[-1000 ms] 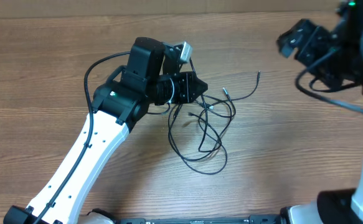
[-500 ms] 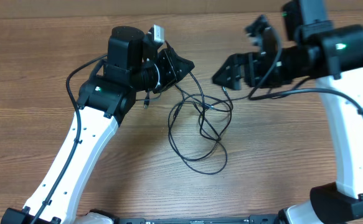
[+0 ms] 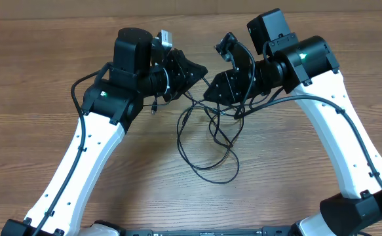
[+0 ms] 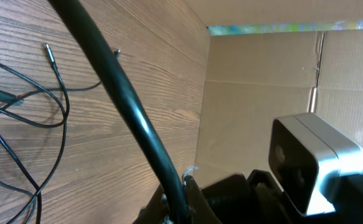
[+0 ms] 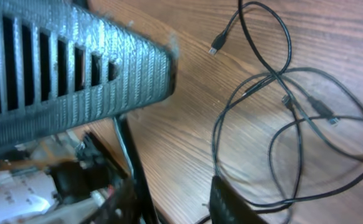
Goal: Untangle cables
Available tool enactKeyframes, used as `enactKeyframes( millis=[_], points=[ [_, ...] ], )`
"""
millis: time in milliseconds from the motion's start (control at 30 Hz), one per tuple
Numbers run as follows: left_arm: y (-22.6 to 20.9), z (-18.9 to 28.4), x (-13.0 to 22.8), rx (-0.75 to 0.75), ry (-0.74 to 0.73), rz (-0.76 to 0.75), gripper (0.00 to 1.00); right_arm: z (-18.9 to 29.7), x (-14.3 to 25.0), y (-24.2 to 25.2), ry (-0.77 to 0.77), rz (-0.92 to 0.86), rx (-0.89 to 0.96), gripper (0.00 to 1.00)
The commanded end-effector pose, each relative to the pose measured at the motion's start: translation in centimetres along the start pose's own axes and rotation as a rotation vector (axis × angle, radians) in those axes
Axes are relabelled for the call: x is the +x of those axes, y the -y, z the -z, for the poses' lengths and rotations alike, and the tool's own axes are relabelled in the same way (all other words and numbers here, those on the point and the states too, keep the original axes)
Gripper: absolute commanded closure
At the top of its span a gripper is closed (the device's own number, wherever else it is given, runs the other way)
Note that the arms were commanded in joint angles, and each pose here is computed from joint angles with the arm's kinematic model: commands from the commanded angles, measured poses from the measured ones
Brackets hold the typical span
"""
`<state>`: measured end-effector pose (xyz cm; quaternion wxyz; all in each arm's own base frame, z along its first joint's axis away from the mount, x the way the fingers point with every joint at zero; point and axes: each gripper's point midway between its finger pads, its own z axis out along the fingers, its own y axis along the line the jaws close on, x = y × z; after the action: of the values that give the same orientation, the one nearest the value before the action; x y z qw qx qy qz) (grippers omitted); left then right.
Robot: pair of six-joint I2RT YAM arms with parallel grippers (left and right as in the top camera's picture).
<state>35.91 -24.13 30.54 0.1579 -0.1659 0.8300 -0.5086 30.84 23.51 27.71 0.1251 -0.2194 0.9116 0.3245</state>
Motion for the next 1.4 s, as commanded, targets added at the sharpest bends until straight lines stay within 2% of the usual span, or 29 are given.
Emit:
enactKeyframes(
  millis=[0, 167, 300, 467, 667, 700, 733, 767, 900, 1133, 1267, 1367],
  points=[
    [1.2, 0.6, -0.1, 0.026, 0.006, 0.000, 0.96, 0.1, -0.1, 0.0, 0.007, -0.013, -0.001, 0.77],
    [1.0, 0.5, -0.1, 0.019, 0.009, 0.002, 0.96, 0.1, -0.5, 0.0, 0.024, -0.040, -0.002, 0.84],
    [0.6, 0.5, -0.3, 0.002, 0.022, 0.010, 0.95, 0.1, -0.7, 0.0, 0.030, -0.049, -0.002, 0.85],
    [0.5, 0.5, -0.3, -0.003, 0.021, 0.014, 0.95, 0.1, -0.7, 0.0, 0.030, -0.050, -0.003, 0.96],
    [0.4, 0.5, -0.2, -0.005, 0.020, 0.011, 0.96, 0.1, -0.8, 0.0, 0.035, -0.096, -0.005, 0.96],
    [0.4, 0.5, -0.2, -0.005, 0.020, 0.000, 0.94, 0.1, -0.9, -0.1, 0.036, -0.104, -0.008, 0.96],
    [0.4, 0.5, -0.2, -0.006, 0.019, -0.024, 0.79, 0.1, -1.1, -0.4, 0.043, -0.133, -0.025, 0.96],
    [0.4, 0.5, -0.2, -0.006, 0.019, -0.037, 0.71, 0.2, -1.3, -0.7, 0.049, -0.147, -0.042, 0.96],
    [0.4, 0.5, -0.1, -0.006, 0.015, -0.044, 0.55, 1.3, -2.6, -2.9, 0.093, -0.121, -0.140, 0.96],
    [0.7, 0.5, 0.4, 0.010, -0.013, -0.044, 0.56, 2.5, -3.3, -3.9, 0.129, -0.108, -0.153, 0.96],
    [0.7, 0.5, 0.4, 0.010, -0.014, -0.043, 0.62, 2.4, -3.3, -3.3, 0.130, -0.116, -0.120, 0.96],
    [0.7, 0.5, 0.4, 0.011, -0.014, -0.044, 0.63, 2.3, -3.1, -2.6, 0.129, -0.127, -0.078, 0.96]
  ],
)
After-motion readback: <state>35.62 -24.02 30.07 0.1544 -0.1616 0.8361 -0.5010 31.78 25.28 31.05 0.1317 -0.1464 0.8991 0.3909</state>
